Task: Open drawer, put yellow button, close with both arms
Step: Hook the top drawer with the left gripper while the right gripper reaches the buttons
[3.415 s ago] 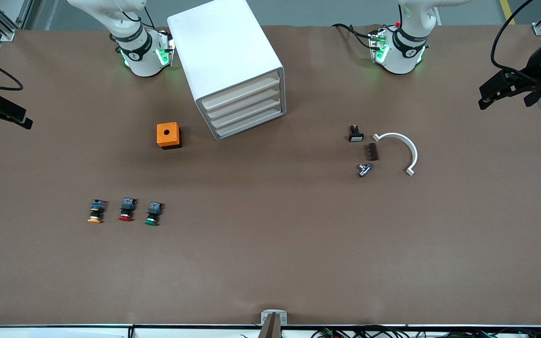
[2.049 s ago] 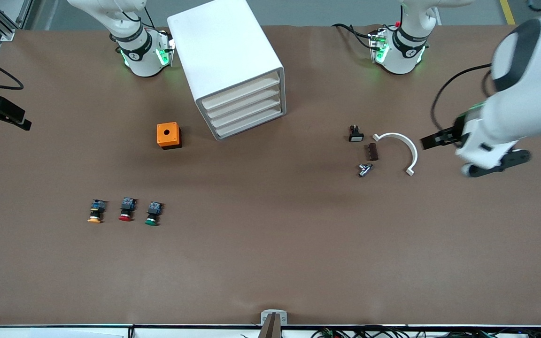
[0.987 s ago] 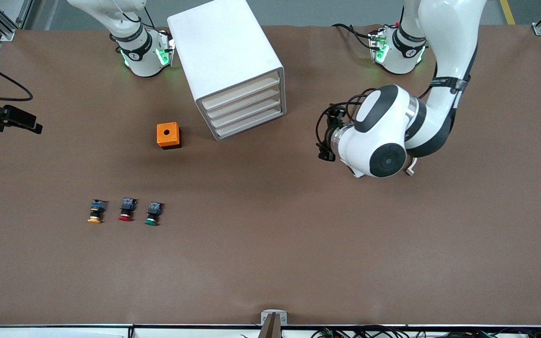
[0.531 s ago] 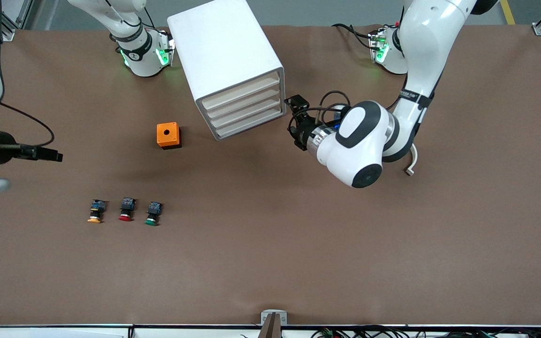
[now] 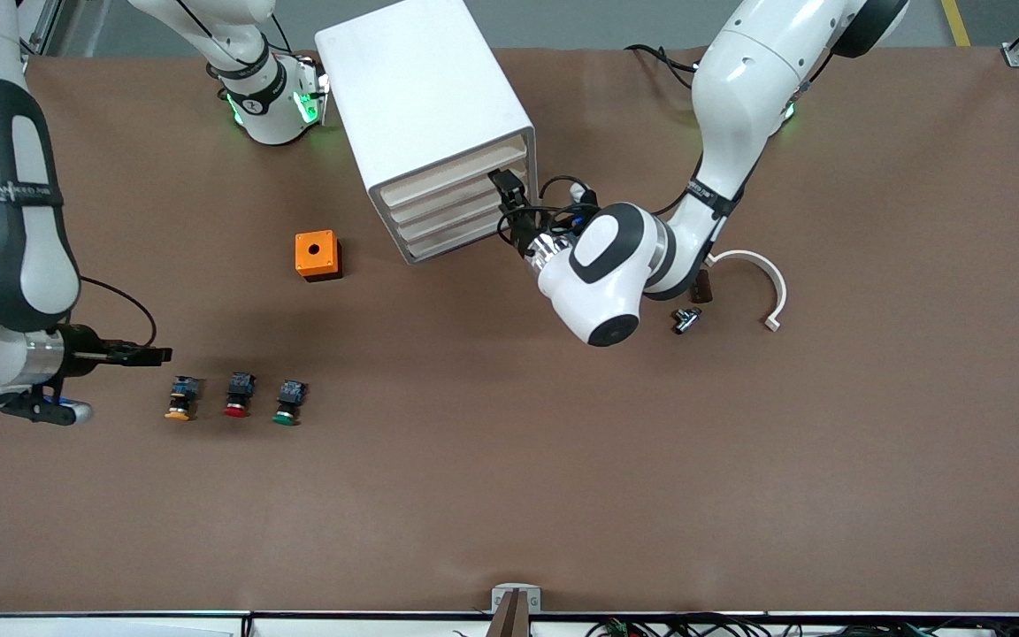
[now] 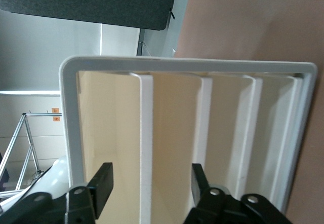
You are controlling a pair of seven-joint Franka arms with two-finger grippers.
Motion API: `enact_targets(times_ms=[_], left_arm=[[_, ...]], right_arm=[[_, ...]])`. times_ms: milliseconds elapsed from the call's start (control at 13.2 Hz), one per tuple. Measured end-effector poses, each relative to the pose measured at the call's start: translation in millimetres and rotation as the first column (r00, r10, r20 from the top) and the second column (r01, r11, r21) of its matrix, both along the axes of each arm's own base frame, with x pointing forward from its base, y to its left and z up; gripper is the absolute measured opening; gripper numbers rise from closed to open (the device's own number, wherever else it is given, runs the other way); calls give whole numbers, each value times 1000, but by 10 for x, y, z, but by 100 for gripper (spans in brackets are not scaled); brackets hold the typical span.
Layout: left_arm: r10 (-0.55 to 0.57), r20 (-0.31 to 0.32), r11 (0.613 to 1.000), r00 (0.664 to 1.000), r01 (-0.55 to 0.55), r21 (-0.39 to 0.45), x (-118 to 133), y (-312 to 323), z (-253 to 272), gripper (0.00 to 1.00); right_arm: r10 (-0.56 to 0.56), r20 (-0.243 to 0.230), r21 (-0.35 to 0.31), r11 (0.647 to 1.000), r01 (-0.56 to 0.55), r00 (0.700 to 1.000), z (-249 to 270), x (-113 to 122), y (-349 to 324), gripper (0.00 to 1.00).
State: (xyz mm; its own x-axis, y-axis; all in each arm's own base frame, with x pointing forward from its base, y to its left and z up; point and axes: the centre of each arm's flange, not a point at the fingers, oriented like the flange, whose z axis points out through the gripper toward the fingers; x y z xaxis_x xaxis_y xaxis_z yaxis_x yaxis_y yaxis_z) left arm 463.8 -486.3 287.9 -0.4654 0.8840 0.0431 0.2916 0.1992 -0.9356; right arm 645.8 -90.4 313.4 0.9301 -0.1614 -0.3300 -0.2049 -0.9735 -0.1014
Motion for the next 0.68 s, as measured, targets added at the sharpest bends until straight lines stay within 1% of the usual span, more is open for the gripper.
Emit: enact_targets(times_ms=[76, 152, 228, 304, 379, 455, 607, 683], left_arm=[[-13, -1, 1000, 1000, 13, 0, -69, -69, 3, 67], [-28, -1, 1000, 1000, 28, 0, -144, -140, 4, 63], [-41, -3, 999, 999, 41, 1, -214, -202, -3, 63], [-52, -6, 999, 999, 52, 3, -268, -248, -22, 59], [-57, -10, 998, 998, 57, 4, -304, -278, -46, 59], [-57, -15, 998, 998, 57, 3, -318, -291, -67, 51], [-53, -17, 999, 998, 54, 4, -313, -291, -90, 25], [-50, -16, 999, 999, 51, 5, -307, -291, -105, 15]], right_arm=[[-4, -6, 0, 1000, 4, 1000, -186, 22, -8, 100], [-8, -7, -1, 1000, 8, 1000, -362, 45, -14, 100], [-10, -15, -1, 1000, 10, 1000, -537, 53, -13, 100], [-11, -24, -1, 1000, 11, 1000, -698, 55, -13, 100], [-12, -34, 0, 1000, 12, 999, -842, 50, -14, 100], [-13, -40, 0, 1000, 13, 999, -964, 47, -14, 100], [-16, -28, -5, 1000, 16, 999, -1104, 65, -20, 100], [-16, -27, -5, 1000, 16, 1000, -1143, 66, -21, 100]])
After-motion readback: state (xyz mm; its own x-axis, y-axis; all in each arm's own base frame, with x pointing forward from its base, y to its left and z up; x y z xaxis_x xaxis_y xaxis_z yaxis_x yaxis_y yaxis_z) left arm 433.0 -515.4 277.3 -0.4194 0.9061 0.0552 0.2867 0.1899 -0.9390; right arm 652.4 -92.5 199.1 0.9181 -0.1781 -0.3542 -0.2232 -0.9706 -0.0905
